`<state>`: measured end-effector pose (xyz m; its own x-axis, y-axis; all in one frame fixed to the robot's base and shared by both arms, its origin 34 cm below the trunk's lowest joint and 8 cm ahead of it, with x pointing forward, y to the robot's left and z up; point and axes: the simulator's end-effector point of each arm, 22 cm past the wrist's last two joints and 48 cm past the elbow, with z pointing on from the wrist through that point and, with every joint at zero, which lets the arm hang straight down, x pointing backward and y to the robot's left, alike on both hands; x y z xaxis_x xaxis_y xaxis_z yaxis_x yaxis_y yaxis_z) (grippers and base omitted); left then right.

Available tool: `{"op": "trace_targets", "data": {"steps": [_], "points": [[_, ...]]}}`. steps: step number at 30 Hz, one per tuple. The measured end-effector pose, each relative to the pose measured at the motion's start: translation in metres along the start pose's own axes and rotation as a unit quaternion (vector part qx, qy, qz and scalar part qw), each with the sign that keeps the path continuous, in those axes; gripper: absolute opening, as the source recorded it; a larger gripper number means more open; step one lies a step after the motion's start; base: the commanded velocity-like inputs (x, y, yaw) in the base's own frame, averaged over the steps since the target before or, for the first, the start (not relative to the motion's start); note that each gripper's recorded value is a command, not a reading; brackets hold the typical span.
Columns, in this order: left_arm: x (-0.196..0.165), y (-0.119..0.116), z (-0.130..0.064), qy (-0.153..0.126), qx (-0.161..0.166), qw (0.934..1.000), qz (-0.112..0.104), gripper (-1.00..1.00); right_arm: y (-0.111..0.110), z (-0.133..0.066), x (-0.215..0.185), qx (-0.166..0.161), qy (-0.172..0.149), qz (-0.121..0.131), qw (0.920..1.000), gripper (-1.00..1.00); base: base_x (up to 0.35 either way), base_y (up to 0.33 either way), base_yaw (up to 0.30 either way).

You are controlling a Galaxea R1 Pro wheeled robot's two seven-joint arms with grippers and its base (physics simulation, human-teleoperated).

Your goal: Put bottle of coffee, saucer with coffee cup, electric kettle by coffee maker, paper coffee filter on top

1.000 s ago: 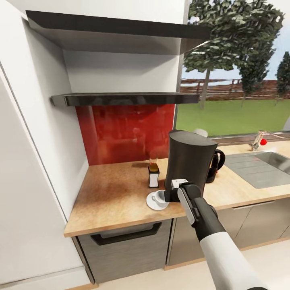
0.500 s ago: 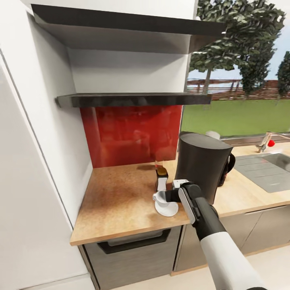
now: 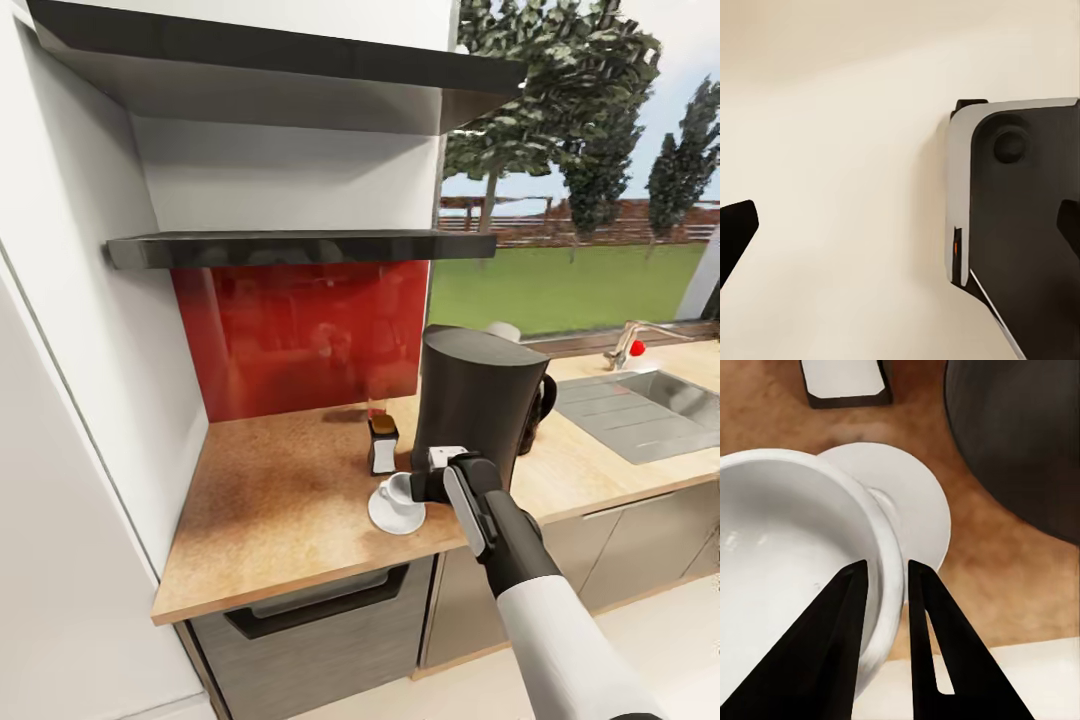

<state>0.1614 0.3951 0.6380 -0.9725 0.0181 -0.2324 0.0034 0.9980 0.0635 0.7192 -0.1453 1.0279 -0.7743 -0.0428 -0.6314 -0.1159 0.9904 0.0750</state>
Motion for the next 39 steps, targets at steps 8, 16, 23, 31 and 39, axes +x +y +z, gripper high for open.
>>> {"op": "trace_targets", "data": {"steps": [8,16,23,31,39], "points": [[0.0,0.002,0.0,0.0,-0.004,1.0,0.0,1.0,0.0,0.01,0.016,-0.001,0.022,0.0,0.9998,-1.0,0.0,0.0,-0.007],[0.0,0.002,0.0,0.0,-0.004,1.0,0.0,1.0,0.0,0.015,0.023,-0.001,0.028,0.002,0.9996,-1.0,0.0,0.0,0.0],[0.0,0.001,0.0,0.0,-0.004,1.0,0.0,1.0,-0.001,0.016,0.023,0.0,0.029,0.002,0.9996,-1.0,0.032,0.0,0.0],[0.001,0.002,0.0,0.001,-0.004,1.0,0.0,1.0,-0.001,0.016,0.023,0.0,0.029,0.002,0.9996,-1.0,0.01,0.0,0.0],[0.001,0.002,0.0,0.001,-0.004,1.0,0.0,1.0,-0.001,0.018,0.026,0.0,0.033,0.002,0.9994,-1.0,0.043,0.02,0.0]]}}
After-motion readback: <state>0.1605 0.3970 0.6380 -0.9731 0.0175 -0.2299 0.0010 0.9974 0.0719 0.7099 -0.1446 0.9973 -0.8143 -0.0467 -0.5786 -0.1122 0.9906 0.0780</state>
